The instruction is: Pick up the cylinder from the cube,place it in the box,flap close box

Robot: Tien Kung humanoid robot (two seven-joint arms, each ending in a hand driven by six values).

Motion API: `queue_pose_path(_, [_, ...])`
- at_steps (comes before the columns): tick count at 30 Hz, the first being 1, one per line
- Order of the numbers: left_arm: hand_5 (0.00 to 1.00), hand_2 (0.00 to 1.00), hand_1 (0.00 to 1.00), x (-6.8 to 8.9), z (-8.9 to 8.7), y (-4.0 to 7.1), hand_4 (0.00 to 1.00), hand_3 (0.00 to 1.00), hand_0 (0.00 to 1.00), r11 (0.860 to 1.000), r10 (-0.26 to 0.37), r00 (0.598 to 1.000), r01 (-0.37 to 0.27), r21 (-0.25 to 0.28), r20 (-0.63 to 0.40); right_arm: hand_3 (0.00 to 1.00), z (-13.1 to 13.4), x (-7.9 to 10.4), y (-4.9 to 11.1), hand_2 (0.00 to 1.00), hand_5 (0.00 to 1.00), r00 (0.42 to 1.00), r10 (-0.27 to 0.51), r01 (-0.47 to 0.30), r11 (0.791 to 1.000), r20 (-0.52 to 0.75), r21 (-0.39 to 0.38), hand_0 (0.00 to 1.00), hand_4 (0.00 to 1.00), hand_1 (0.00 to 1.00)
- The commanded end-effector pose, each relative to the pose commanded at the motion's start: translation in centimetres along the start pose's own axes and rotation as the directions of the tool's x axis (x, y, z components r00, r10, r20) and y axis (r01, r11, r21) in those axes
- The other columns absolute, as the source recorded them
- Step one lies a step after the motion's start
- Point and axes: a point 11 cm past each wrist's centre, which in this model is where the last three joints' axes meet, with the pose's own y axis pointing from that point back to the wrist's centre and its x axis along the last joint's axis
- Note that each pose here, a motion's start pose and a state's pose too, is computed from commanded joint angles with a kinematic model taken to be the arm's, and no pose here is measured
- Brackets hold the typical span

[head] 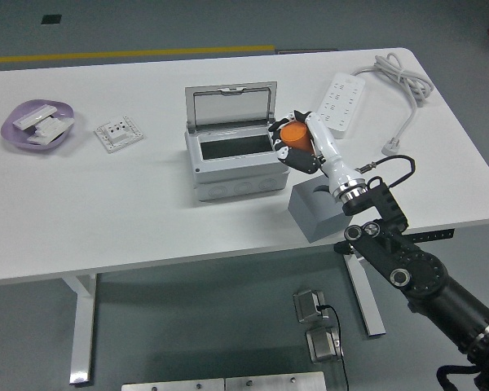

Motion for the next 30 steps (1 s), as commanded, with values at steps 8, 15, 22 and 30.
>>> queue_pose_path(8, [0.163, 0.647, 0.658, 0.4, 0.4, 0.0, 0.686, 0.695, 0.664, 1.0, 0.006, 1.0, -0.006, -0.004, 0.002, 0.279, -2.1, -1.7, -3.4, 0.391, 0.002, 0.973, -0.115, 0.12, 0.993, -0.199, 0.011, 0.002, 0.002, 0.154])
queue_pose_path(15, [0.172, 0.647, 0.659, 0.5, 0.8, 0.0, 0.686, 0.695, 0.664, 1.0, 0.008, 1.0, -0.008, -0.012, 0.006, 0.278, -3.1, -2.0, -5.6, 0.403, 0.002, 0.923, -0.154, 0.171, 0.985, -0.352, 0.018, 0.002, 0.002, 0.152])
queue_pose_path(22, [0.172, 0.648, 0.658, 0.6, 1.6, 0.1, 0.686, 0.695, 0.665, 1.0, 0.012, 1.0, -0.011, -0.025, 0.012, 0.279, -2.7, -1.4, -6.6, 0.406, 0.002, 0.85, -0.186, 0.218, 0.976, -0.493, 0.007, 0.002, 0.002, 0.154])
queue_pose_path(30, [0.172, 0.648, 0.66, 0.7, 2.3, 0.2, 0.685, 0.695, 0.663, 0.999, 0.015, 1.0, -0.014, -0.034, 0.024, 0.277, -2.2, -0.5, -7.4, 0.408, 0.002, 0.801, -0.205, 0.238, 0.971, -0.562, -0.015, 0.002, 0.002, 0.156])
